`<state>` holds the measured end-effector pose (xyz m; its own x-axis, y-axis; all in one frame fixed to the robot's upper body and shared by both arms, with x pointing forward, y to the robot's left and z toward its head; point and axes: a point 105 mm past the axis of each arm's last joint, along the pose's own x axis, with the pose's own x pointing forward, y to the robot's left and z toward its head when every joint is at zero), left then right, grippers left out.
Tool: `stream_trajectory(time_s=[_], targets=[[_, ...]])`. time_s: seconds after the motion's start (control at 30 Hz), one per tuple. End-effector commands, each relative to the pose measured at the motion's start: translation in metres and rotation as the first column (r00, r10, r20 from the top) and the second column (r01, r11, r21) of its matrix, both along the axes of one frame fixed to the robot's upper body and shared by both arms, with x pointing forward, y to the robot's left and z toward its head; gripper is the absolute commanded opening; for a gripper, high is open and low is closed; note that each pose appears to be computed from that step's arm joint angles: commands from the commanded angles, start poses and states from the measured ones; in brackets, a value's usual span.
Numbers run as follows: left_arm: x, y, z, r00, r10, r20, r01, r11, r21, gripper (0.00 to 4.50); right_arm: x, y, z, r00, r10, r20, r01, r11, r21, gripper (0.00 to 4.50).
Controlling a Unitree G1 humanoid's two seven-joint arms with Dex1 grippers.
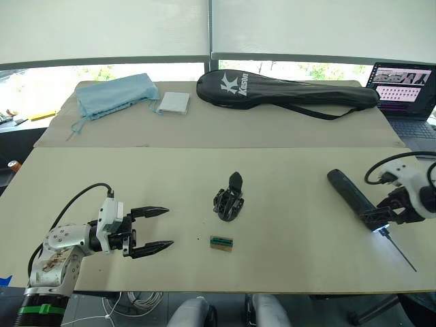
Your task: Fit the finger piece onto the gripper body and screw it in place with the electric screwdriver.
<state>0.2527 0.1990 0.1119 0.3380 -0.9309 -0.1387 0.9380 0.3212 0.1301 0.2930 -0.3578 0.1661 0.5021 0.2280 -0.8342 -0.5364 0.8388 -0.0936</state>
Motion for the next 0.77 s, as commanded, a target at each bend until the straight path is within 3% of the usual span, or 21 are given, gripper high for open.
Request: stream_trajectory(time_s=[0.03,0.17,0.2,0.27,0.3,0.33,0.4,0.57,0.77], targets=[[0.005,0.025,0.000,0.994,0.104,0.038,-0.107,0.988,0.107,4.50,-0.012,0.017,0.067,0.947,0.240,0.213,-0.242,0.970,-0.019,4.38],[0.007,0.039,-0.006,0.985,0.157,0.067,-0.167,0.968,0.189,4.50,-0.024,0.035,0.076,0.872,0.391,0.294,-0.398,0.916,-0.038,4.38],[0.007,0.048,-0.012,0.978,0.192,0.081,-0.207,0.946,0.250,4.50,-0.032,0.063,0.081,0.741,0.541,0.397,-0.584,0.812,-0.015,4.38],[0.006,0.059,-0.019,0.969,0.219,0.114,-0.244,0.914,0.324,4.50,-0.041,0.102,0.087,0.473,0.634,0.611,-0.747,0.657,-0.103,4.38],[0.007,0.063,-0.020,0.966,0.225,0.126,-0.255,0.904,0.343,4.50,-0.047,0.123,0.079,0.388,0.645,0.659,-0.792,0.598,-0.118,4.38],[0.009,0.063,-0.019,0.962,0.233,0.140,-0.268,0.903,0.337,4.50,-0.052,0.135,0.067,0.350,0.666,0.659,-0.817,0.561,-0.133,4.38],[0.014,0.065,-0.015,0.952,0.255,0.171,-0.298,0.899,0.322,4.50,-0.062,0.152,0.045,0.306,0.688,0.658,-0.854,0.503,-0.130,4.38],[0.018,0.064,-0.007,0.938,0.276,0.209,-0.330,0.895,0.301,4.50,-0.073,0.169,0.014,0.227,0.686,0.691,-0.867,0.465,-0.177,4.38],[0.008,0.068,-0.010,0.938,0.252,0.237,-0.324,0.881,0.345,4.50,-0.063,0.167,0.005,0.253,0.636,0.729,-0.834,0.525,-0.169,4.38]])
